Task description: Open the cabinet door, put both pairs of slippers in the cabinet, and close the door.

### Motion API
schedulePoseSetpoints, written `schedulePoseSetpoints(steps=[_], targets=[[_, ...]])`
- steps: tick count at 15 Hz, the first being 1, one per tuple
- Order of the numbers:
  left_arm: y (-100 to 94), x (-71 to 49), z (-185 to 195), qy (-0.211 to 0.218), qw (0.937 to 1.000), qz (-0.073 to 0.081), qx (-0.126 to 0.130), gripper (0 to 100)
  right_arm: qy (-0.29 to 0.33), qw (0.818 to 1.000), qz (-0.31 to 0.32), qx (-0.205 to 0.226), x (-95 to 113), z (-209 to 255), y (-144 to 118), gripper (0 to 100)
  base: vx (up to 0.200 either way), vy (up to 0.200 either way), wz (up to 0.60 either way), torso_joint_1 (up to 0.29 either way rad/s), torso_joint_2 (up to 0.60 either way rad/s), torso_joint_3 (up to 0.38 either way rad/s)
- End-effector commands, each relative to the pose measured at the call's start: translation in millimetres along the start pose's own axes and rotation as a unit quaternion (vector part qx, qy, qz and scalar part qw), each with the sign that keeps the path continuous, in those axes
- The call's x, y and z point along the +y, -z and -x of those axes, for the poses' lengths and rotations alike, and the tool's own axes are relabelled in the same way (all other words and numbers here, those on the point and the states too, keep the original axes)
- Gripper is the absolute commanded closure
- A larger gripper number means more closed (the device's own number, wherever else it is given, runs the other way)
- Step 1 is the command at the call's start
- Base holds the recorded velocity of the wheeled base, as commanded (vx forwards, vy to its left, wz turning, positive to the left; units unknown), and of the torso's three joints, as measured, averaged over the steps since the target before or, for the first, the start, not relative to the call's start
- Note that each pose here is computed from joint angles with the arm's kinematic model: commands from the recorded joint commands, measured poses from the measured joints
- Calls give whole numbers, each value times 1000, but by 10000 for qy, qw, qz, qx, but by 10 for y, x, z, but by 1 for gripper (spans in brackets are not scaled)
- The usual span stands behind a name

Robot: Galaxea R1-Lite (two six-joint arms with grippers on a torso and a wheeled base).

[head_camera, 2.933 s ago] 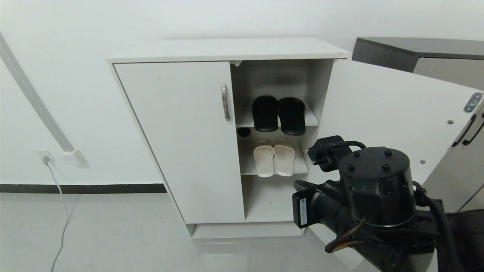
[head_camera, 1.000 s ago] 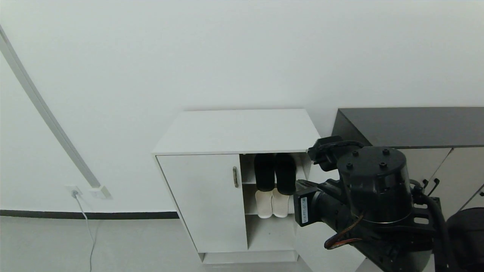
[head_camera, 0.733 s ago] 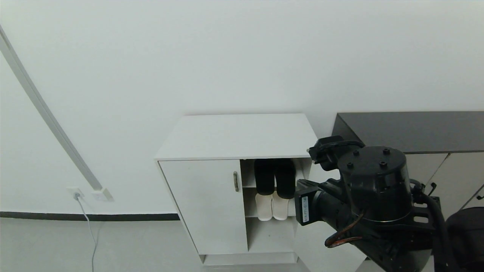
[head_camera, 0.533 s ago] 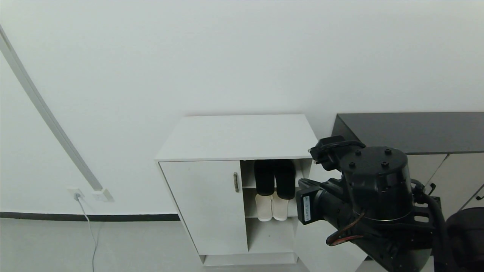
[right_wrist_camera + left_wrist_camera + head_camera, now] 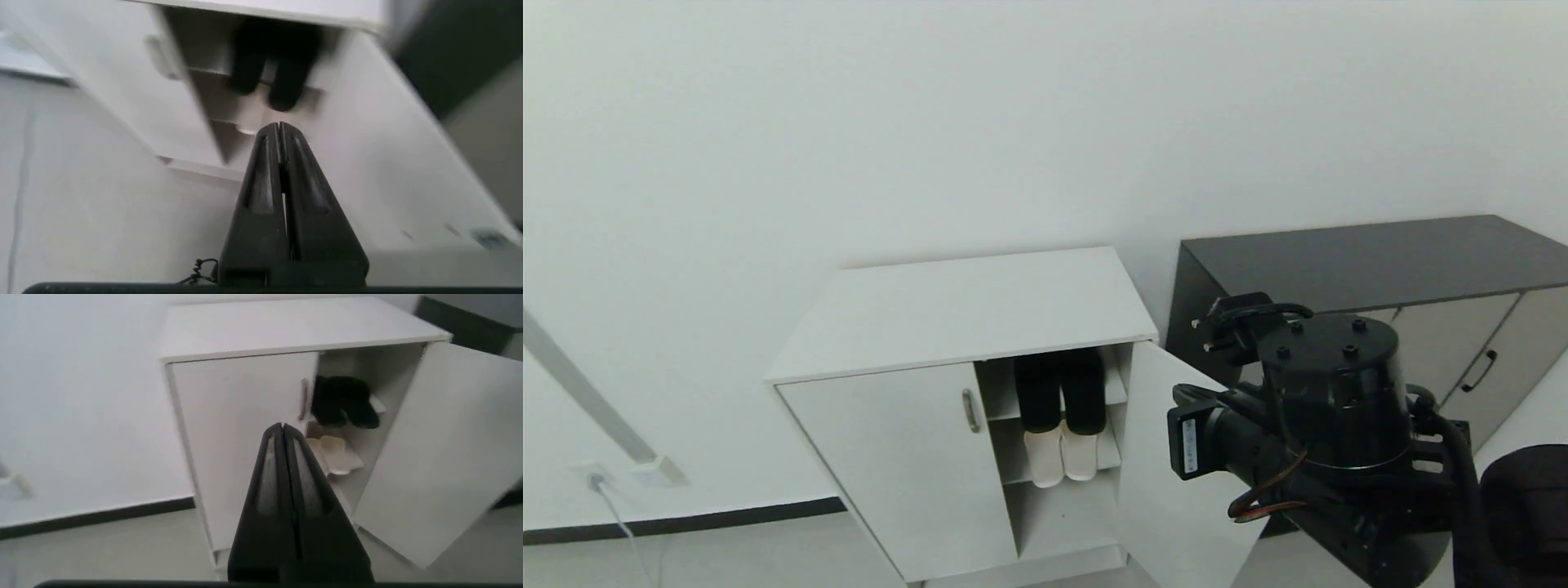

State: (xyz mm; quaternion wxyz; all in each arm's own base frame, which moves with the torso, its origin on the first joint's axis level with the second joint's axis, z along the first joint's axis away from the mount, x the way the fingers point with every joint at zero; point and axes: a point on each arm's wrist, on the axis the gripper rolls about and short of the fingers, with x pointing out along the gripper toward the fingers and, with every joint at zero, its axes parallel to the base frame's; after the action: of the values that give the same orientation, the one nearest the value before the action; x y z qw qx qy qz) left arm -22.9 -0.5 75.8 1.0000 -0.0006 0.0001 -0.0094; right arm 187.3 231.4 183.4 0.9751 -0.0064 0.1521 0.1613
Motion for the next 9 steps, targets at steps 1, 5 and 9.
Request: schedulePoseSetpoints(steps=[1,5,9], targets=[[0,0,0,-2,10000,1,-1,100,106,9999,-10,23,-36,-71,19,100,0,0,0,0,0,0],[0,0,-1,-2,10000,1,7,100,161,9999,35,8,-39,-146,64,100,0,0,0,0,0,0],[0,0,0,-2,10000,1,-1,100,158,9999,27,-5,-40,-145,63,100,-50,0,0,1,1,3]])
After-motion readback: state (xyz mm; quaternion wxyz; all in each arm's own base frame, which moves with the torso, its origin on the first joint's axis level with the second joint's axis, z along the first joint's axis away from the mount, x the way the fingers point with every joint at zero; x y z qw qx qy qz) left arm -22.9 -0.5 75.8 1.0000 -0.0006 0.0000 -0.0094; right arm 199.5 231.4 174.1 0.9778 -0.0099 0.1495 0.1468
